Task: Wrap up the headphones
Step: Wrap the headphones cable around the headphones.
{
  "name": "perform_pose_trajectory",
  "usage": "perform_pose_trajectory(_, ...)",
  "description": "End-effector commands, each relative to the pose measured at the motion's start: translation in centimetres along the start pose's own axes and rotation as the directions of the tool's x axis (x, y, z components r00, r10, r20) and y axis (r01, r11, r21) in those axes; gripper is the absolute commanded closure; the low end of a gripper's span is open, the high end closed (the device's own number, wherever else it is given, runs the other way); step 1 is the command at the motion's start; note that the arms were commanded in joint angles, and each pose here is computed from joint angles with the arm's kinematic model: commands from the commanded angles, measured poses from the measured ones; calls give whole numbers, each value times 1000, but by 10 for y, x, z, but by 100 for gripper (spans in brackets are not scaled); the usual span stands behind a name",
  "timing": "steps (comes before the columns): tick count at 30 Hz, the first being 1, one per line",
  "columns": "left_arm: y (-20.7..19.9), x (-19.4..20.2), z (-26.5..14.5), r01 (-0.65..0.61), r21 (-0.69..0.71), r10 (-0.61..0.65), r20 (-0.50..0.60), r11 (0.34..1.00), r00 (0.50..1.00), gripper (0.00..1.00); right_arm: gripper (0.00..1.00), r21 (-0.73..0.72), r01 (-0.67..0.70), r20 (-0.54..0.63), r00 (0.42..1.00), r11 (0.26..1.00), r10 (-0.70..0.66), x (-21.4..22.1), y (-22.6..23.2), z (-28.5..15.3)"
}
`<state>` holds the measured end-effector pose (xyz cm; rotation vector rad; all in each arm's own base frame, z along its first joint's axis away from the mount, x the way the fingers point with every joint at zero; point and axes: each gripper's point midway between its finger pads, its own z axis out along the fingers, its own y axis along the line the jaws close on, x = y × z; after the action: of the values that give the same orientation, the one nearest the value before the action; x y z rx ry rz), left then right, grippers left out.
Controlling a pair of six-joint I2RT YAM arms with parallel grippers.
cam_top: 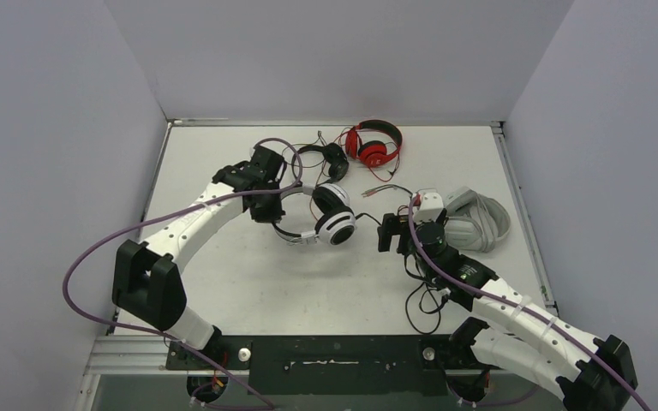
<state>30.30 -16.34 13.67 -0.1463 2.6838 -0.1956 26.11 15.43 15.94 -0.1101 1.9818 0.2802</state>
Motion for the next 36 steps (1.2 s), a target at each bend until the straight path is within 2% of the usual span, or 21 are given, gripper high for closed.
perform_pose_trajectory(1,-3,-28,-23,81,9,-82,100,997,992,100,0,8,-36,66,997,999,36,-15,0,3)
perform_pose_trajectory(5,-6,-36,-40,49,73,-61,177,996,982,100,0,-8,-30,60,998,1000,30,-9,0,3)
perform_pose_trajectory(8,2,-44,-60,35,62,-48,229,997,972,100,0,-22,-10,54,998,1000,12,-4,0,3)
perform_pose_trajectory(12,16,-50,-82,13,10,-15,210,1000,978,100,0,-21,34,43,999,999,-33,-1,-1,4)
perform_pose_trajectory(15,12,-48,-99,-37,39,28,192,999,981,100,0,-33,60,49,997,998,-59,-6,2,4)
perform_pose_trajectory(21,10,-45,-140,-77,78,61,191,994,980,100,1,-172,99,140,987,980,-76,-22,27,0)
perform_pose_trajectory(28,9,-38,-180,-95,140,61,227,986,972,100,2,-216,170,223,967,962,-120,-32,43,5)
perform_pose_trajectory(32,1,-34,-189,-93,197,46,231,976,972,100,5,-256,214,258,955,943,-147,-32,59,9)
perform_pose_trajectory(36,-9,-32,-199,-104,263,41,237,959,971,100,14,-187,215,228,959,959,-170,-34,53,24)
